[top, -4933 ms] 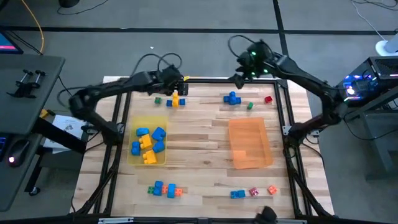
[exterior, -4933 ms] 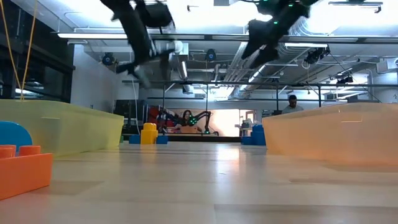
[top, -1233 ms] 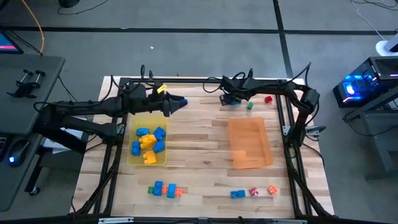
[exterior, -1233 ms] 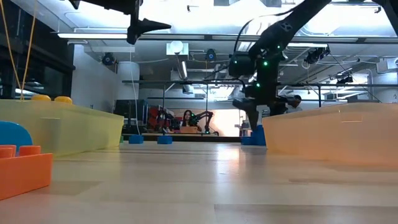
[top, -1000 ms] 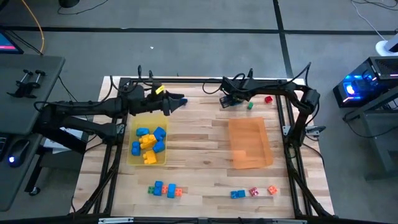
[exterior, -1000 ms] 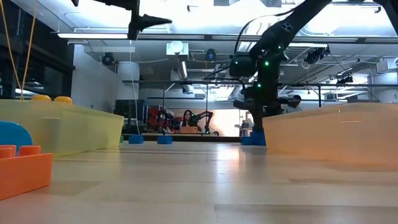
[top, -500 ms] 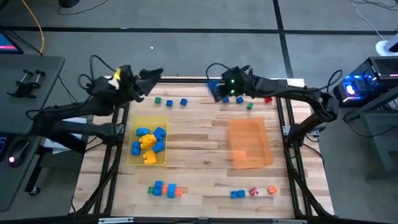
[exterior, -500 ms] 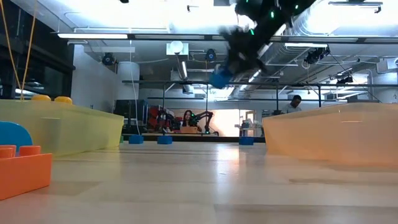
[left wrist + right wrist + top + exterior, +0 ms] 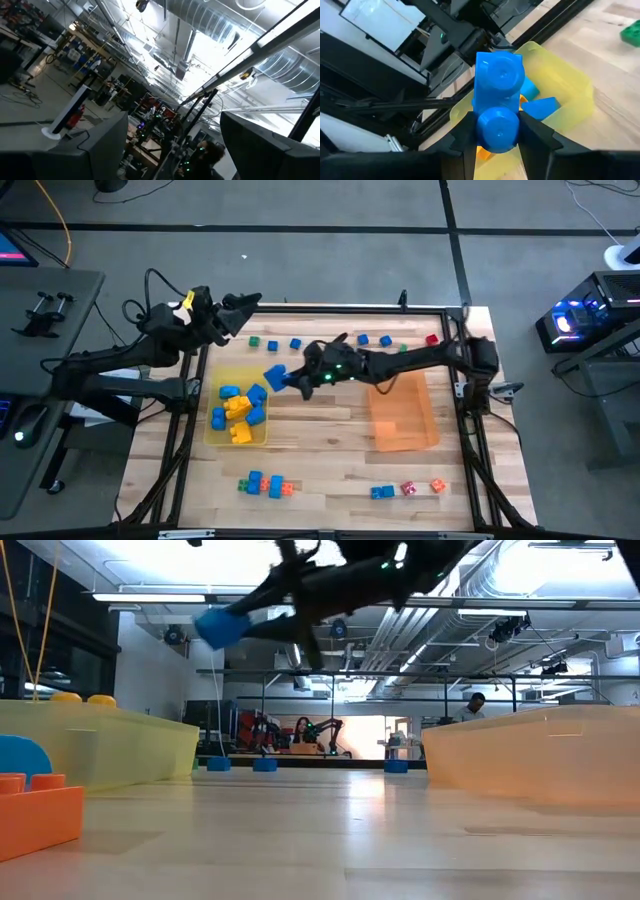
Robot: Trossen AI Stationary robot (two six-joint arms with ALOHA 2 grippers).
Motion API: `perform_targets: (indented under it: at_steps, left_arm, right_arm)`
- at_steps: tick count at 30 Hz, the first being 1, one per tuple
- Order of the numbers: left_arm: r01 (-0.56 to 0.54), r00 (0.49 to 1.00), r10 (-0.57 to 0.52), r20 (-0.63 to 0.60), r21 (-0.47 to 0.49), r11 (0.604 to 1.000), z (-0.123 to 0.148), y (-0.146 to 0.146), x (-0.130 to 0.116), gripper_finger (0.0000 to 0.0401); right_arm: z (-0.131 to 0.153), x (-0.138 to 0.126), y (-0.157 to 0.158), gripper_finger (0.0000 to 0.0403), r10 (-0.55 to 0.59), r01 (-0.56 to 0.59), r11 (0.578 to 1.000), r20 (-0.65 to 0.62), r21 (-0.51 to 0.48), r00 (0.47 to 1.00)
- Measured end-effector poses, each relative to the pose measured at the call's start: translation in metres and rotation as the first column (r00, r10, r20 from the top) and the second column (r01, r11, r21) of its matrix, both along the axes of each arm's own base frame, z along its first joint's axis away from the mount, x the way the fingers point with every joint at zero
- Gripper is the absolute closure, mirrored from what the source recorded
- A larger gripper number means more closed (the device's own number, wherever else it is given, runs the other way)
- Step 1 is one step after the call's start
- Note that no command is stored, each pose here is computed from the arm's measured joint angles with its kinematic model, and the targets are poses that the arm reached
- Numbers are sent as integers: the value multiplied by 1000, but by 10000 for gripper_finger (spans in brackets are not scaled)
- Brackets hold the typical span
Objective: Sort blocks by size
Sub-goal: Put the large blue game piece into the yellow bin
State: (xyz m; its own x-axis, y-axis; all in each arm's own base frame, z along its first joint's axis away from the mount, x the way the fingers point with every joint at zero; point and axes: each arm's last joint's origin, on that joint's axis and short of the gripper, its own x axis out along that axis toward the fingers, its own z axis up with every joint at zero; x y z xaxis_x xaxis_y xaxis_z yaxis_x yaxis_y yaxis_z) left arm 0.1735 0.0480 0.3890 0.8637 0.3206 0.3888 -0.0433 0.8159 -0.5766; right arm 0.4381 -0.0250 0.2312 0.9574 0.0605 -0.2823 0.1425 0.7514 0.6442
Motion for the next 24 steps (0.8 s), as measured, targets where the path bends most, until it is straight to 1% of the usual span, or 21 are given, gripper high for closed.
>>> perform_targets:
  at_steps: [6,9,12,14,20,22,24]
  left_arm:
    - [4,1000,-4,5,-10,1000,0,0,0,99]
    - [11,1000,-11,23,-23,1000,1,0,0,99]
    - [14,999,-13,36,-22,1000,2,0,-1,99]
    - [18,999,-17,34,-21,1000,2,0,-1,99]
    - [22,999,-22,29,-17,1000,2,-1,-1,99]
    - [24,999,-24,34,-17,1000,2,-1,-2,99]
    - [45,998,-44,44,-12,999,4,-2,-4,99]
  right_arm:
    - [-4,46,0,295,59,-55,995,44,-85,997]
    - [-9,67,-2,295,72,-70,991,13,-111,997]
    - [-14,82,-5,293,72,-74,990,-23,-122,997]
    - [-16,90,-7,272,77,-81,986,-34,-143,996]
    - [-20,103,-6,159,106,-123,974,-93,-191,990]
    - [-17,103,-10,134,135,-156,961,-107,-228,985]
    - [-9,98,-19,121,168,-203,944,-148,-259,975]
